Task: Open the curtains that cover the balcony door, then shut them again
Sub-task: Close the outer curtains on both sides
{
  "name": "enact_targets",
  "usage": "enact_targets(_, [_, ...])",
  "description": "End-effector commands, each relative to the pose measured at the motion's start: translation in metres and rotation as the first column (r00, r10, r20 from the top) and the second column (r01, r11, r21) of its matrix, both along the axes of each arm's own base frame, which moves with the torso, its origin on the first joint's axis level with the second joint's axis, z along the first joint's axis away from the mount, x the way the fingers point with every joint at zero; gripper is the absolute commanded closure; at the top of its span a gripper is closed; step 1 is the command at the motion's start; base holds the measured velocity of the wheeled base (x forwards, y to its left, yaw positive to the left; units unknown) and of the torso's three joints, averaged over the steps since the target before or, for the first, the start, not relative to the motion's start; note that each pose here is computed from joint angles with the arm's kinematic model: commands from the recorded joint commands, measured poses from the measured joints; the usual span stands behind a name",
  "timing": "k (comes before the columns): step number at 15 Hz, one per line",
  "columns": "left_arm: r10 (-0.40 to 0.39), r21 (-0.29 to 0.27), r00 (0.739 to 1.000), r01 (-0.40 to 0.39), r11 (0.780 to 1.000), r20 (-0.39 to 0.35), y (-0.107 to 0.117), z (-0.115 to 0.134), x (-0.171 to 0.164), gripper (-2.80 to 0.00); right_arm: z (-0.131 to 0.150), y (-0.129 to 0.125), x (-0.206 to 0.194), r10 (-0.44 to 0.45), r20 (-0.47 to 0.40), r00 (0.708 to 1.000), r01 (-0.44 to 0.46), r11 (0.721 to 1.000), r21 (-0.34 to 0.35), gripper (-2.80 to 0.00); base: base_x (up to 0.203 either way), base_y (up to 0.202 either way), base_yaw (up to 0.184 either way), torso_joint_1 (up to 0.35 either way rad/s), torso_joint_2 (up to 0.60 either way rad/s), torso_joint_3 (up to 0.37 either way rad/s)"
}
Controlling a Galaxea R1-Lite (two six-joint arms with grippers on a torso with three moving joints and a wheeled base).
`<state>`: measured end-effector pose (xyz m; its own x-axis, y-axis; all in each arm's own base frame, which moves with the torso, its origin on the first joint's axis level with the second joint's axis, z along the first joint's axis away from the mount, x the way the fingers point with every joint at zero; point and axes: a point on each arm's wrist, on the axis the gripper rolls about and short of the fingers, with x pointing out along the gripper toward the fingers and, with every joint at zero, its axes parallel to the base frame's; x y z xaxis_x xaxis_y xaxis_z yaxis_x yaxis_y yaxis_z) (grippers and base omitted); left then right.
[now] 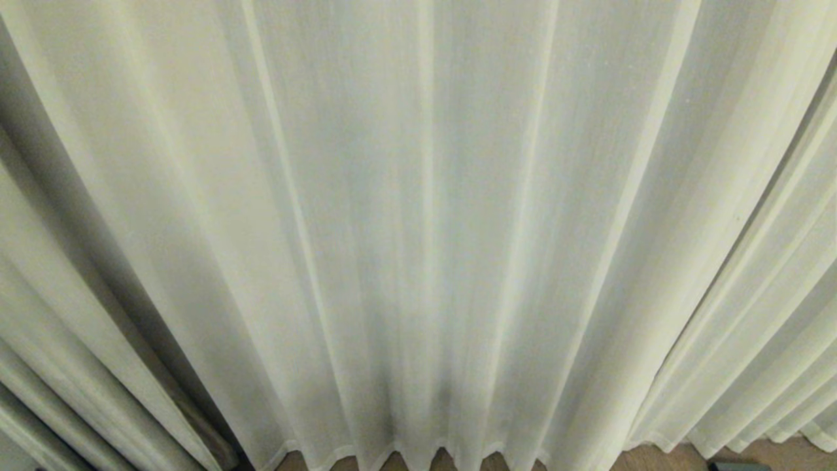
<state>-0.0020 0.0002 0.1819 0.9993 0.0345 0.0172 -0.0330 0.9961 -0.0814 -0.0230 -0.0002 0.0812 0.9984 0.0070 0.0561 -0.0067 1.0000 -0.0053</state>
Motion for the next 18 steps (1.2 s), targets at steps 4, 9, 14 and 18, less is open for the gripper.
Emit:
enact_targets(4, [0.17,-0.044,0.981,-0.174,0.984,-0.088,0.024,0.065,0.111,0.0,0.0,0.0,0.0,0.001,0.001,1.0,-0.001,1.0,-0.001,0.0,0.0,0.0,0.0,0.0,0.0,0.0])
enact_targets(9, [0.381,-0.092,0.921,-0.374,0.923,0.084,0.124,0.095,0.215,0.0,0.0,0.0,0.0,0.001,0.001,1.0,-0.001,1.0,-0.001,0.0,0.0,0.0,0.0,0.0,0.0,0.0])
enact_targets(14, [0.46,-0.134,0.869,-0.442,0.887,0.184,0.206,0.103,0.263,0.0,0.0,0.0,0.0,0.001,0.001,1.0,-0.001,1.0,-0.001,0.0,0.0,0.0,0.0,0.0,0.0,0.0])
enact_targets(18, [0.485,-0.136,0.855,-0.466,0.874,0.183,0.239,0.094,0.284,0.0,0.0,0.0,0.0,0.001,0.001,1.0,-0.001,1.0,-0.001,0.0,0.0,0.0,0.0,0.0,0.0,0.0])
